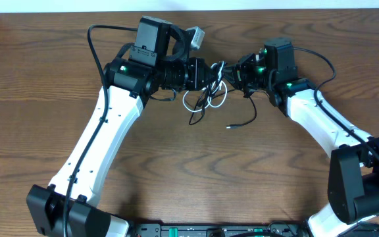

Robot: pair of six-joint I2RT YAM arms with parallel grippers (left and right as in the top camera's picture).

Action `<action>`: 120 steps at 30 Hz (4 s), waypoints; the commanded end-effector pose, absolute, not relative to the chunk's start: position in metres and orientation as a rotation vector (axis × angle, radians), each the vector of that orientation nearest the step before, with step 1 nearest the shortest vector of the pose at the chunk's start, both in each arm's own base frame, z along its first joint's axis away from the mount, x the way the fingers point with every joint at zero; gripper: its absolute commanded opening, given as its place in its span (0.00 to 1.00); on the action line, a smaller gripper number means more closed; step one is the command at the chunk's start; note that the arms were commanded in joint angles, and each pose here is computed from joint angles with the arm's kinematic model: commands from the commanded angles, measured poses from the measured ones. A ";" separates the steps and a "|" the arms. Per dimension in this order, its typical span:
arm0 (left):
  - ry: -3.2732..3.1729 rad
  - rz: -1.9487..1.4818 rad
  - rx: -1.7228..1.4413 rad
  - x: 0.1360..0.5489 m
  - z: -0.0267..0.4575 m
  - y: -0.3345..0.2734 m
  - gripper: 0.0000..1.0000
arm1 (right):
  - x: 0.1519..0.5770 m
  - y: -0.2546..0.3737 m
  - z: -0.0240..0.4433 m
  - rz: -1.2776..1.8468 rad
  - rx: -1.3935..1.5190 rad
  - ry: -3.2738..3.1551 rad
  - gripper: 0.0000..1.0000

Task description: Untangle cables

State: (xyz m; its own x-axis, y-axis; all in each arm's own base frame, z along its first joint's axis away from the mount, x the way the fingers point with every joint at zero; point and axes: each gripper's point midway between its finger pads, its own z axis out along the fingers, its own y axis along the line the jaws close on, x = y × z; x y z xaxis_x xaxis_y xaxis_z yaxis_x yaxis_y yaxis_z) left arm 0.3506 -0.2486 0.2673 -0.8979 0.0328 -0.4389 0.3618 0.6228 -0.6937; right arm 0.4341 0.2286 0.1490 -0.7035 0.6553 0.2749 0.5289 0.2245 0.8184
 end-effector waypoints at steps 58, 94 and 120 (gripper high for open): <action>2.579 -0.803 0.209 0.363 0.229 -0.227 0.08 | 0.428 0.174 0.119 1.118 0.356 2.501 0.01; 1.995 -1.093 0.312 0.400 0.359 -0.266 0.08 | 0.414 0.081 0.099 0.849 0.085 2.586 0.88; 2.190 -1.103 0.227 0.390 0.320 -0.262 0.08 | 0.418 0.159 0.234 1.071 -0.372 2.219 0.79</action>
